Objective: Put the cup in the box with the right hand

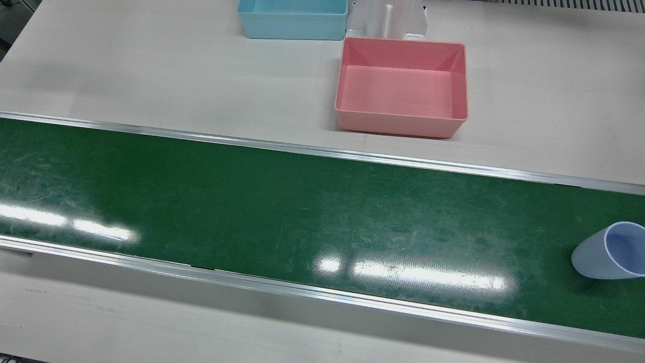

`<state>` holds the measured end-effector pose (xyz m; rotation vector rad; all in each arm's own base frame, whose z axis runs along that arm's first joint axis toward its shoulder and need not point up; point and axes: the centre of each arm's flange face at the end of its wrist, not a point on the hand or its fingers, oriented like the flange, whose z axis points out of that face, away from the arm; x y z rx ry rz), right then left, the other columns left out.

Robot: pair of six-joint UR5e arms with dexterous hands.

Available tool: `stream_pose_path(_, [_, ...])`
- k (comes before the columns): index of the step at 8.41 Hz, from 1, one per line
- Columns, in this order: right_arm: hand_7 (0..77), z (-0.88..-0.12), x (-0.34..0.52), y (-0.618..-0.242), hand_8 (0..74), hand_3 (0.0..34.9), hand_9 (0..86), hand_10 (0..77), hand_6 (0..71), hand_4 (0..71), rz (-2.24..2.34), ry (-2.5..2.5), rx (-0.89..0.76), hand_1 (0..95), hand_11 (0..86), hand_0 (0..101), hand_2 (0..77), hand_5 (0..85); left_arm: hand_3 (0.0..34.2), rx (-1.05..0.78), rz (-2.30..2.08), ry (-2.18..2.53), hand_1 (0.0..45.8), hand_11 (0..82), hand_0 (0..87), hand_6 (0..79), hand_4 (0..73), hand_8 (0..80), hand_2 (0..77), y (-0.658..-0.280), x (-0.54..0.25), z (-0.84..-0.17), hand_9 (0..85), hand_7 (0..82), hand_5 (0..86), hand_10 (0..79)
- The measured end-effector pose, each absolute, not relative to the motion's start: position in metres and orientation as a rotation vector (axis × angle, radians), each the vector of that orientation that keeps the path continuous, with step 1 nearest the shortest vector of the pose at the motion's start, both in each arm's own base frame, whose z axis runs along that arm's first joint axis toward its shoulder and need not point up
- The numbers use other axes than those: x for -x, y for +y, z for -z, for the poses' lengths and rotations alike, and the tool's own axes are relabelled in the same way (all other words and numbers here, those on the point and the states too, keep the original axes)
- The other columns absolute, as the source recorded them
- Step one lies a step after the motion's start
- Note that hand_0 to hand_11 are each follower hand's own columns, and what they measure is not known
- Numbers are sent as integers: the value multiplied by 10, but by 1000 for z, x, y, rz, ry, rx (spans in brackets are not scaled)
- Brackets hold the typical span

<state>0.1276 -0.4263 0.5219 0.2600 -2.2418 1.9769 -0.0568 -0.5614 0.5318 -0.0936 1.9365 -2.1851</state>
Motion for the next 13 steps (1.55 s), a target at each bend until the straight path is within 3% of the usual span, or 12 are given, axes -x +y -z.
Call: stream_pose_path(13, [633, -522, -128, -426, 360, 0, 458, 273, 180, 125, -1976, -2242, -260, 365, 431, 799, 147, 191, 0, 93, 2186, 1936, 5, 0, 0, 0, 0, 0, 5, -561, 57, -532, 5, 0, 0, 0])
